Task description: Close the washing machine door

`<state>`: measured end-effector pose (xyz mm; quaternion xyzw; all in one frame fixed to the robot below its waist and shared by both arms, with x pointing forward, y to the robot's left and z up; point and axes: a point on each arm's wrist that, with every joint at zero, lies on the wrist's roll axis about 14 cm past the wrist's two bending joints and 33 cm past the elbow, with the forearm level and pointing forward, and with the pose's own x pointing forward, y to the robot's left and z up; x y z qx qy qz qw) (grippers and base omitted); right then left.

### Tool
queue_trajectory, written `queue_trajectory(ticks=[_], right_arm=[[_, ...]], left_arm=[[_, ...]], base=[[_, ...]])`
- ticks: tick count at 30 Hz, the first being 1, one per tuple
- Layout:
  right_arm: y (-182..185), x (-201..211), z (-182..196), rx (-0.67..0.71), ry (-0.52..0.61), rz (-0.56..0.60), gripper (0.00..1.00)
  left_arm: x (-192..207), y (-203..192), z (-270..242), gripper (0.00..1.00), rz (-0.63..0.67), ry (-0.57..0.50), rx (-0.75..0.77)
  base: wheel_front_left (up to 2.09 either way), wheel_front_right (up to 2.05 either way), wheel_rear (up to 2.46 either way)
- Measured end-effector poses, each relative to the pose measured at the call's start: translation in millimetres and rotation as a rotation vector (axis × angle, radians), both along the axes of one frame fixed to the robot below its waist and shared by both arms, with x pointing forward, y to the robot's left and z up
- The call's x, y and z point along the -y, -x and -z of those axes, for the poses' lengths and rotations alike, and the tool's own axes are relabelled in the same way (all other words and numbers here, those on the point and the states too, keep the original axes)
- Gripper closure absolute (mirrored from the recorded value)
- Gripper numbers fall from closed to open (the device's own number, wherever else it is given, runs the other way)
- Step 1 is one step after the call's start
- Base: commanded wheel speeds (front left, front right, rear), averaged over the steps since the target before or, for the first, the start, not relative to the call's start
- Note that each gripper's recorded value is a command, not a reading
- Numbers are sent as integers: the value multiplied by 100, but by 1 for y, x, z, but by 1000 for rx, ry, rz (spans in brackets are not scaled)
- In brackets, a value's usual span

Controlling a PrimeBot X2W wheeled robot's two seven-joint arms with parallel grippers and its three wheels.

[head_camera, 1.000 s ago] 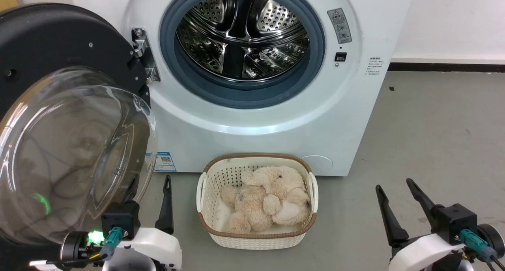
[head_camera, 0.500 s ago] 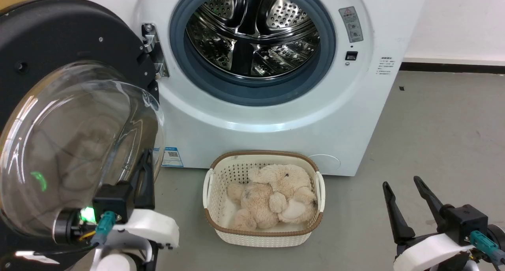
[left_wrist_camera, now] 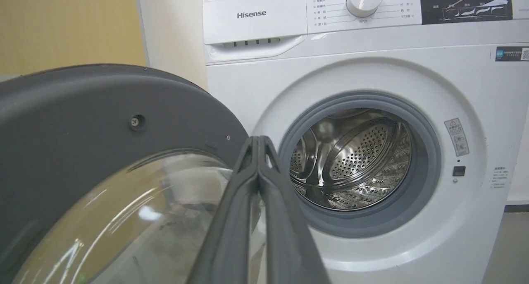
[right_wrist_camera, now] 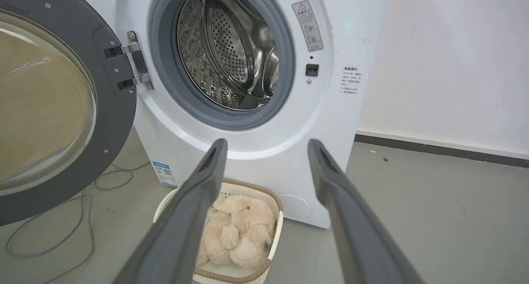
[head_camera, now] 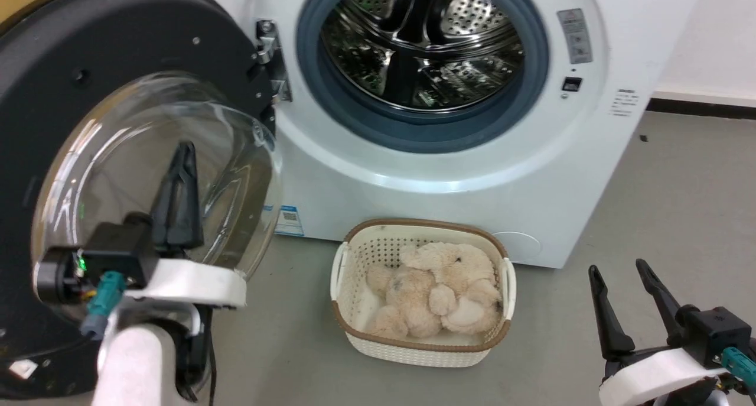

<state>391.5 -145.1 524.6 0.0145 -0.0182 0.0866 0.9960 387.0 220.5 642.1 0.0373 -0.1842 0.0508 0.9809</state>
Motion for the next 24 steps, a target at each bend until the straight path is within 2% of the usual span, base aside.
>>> queue_trajectory(ticks=[10, 24], right_arm=[[-14, -25, -3, 22, -18, -67, 0], [-28, -53, 0, 30, -40, -141, 0]], left_arm=[[-46, 15, -49, 100, -96, -8, 145], [-126, 54, -88, 100, -256, 67, 289]], base=[[0, 0, 0], [0, 0, 0]])
